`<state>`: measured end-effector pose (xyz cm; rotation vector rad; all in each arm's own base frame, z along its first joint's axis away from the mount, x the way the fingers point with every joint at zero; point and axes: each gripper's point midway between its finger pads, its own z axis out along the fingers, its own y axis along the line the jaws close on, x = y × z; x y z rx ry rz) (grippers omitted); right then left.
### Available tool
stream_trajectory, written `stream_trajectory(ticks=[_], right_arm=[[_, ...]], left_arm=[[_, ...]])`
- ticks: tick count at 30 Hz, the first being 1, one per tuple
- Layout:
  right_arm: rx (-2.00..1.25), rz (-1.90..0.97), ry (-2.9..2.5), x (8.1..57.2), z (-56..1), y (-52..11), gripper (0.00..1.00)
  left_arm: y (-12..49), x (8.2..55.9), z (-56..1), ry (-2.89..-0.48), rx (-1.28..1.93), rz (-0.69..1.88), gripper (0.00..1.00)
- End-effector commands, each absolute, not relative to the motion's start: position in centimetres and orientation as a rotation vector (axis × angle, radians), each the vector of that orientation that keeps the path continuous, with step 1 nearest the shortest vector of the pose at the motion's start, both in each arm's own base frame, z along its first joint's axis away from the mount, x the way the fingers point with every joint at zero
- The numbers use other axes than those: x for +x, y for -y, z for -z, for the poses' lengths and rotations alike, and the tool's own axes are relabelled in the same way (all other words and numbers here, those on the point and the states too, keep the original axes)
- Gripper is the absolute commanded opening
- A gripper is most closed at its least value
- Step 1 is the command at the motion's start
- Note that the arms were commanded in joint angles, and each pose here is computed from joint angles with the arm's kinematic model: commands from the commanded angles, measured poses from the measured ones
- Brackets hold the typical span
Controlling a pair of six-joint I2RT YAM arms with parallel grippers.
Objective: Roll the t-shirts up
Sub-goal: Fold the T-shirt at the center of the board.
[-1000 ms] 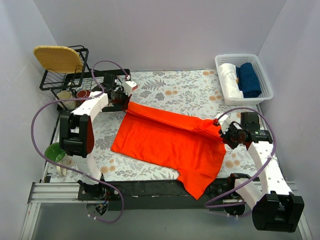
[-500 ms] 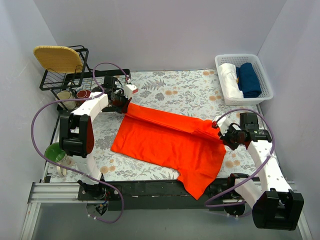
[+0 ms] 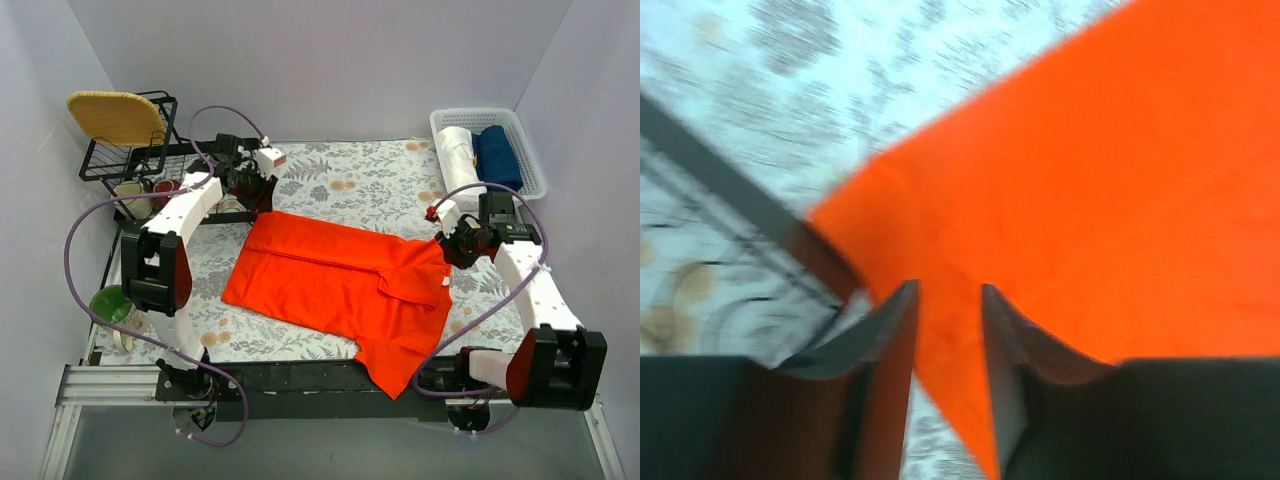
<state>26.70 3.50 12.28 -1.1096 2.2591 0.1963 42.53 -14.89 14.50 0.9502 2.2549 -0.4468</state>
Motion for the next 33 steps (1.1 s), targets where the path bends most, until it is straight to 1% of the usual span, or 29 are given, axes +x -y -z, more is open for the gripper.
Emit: stream_trajectory(ticks=[1,2,3,6,15,20,25,31,33], right_arm=[[-0.988,-0.166,-2.318,29.6,-11.6,-2.9,0.23],[-0.983,-0.132,-2.328,30.1,-11.2,-2.5,0.22],[-0.985,-0.131,-2.348,30.4,-10.4,-2.3,0.21],[-0.984,-0.089,-2.368,31.5,-9.1,-1.6,0.19],[-0.975,-0.102,-2.356,35.3,-9.3,-1.8,0.13],[-0.976,-0.083,-2.387,36.4,-7.9,-1.5,0.12],[-1.033,-0.058,-2.409,37.0,-5.8,-1.0,0.1],[-1.097,0.057,-2.418,38.1,-3.9,0.3,0.09],[-1.143,0.116,-2.384,39.2,-3.5,-0.3,0.08]], left_arm=[[18.1,36.6,-13.9,-2.322,0.984,0.604,0.12],[18.8,34.8,-12.4,-2.356,1.014,0.631,0.02],[19.2,34.0,-12.1,-2.373,1.003,0.643,0.0],[19.9,31.4,-10.6,-2.414,0.994,0.681,0.0],[19.7,28.7,-7.7,-2.499,0.997,0.675,0.0],[19.3,28.5,-6.4,-2.533,0.987,0.64,0.0],[18.2,29.1,-5.6,-2.572,0.926,0.534,0.0],[18.4,28.5,-6.0,-2.588,0.896,0.567,0.0],[18.5,28.1,-5.9,-2.596,0.899,0.58,0.0]])
